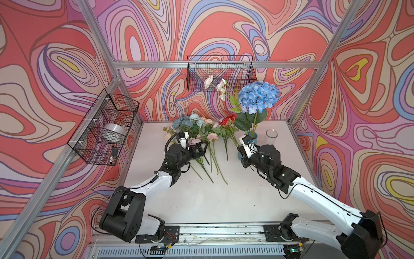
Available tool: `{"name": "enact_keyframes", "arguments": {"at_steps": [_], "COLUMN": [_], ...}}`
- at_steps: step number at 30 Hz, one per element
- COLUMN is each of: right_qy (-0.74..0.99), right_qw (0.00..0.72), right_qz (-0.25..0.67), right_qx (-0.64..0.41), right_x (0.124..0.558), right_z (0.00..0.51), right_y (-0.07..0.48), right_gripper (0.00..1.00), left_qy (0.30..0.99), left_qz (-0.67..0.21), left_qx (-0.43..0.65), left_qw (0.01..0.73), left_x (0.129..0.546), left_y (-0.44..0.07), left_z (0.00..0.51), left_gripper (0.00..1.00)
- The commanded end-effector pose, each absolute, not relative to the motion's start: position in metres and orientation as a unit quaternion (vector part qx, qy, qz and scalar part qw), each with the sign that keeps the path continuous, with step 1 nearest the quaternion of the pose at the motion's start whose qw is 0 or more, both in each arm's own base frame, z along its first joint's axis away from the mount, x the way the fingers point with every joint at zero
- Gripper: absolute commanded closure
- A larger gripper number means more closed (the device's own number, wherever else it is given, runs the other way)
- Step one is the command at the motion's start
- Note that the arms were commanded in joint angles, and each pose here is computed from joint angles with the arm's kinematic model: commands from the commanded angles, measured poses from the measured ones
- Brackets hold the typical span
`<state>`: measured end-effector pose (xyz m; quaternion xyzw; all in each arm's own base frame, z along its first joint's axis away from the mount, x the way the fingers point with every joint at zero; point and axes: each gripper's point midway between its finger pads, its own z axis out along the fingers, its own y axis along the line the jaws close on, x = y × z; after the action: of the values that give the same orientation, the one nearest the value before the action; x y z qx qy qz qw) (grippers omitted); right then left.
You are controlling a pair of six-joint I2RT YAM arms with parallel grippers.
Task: Arrange the flowers into the vase
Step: 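Lift the red gerbera with the right gripper and carry it above the vase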
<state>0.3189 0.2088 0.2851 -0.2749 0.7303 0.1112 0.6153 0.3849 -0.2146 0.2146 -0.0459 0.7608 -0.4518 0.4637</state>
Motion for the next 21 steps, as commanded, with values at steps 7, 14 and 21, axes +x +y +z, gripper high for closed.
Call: {"name": "enact_keyframes", "arguments": {"at_steps": [7,14,21], "right_qy": [0.593,0.544,0.518], "right_qw": [0.782,0.808,0.818], "right_qz": [0.047,0.014,0.017], "right_qx": [-0.186,-0.226,-0.248], "right_x": [0.324,0.346,0.386], "right_z": [0.359,0.386,0.405], "right_y": [0.173,0.186,0.187], "right_gripper": [1.00,1.00,1.00], "left_qy": [0.714,0.701,0.695], "left_qz": [-0.516,-0.542,-0.553], "left_qx": [0.054,0.082,0.090], "left_qw": [0.469,0.456,0.450], "left_x": [0.394,0.405,0.406], "left_y": [-0.291,-0.320,-0.331], "left_z": [0.255,0.260,0.258], "left_gripper": [0.00,0.00,0.00]}}
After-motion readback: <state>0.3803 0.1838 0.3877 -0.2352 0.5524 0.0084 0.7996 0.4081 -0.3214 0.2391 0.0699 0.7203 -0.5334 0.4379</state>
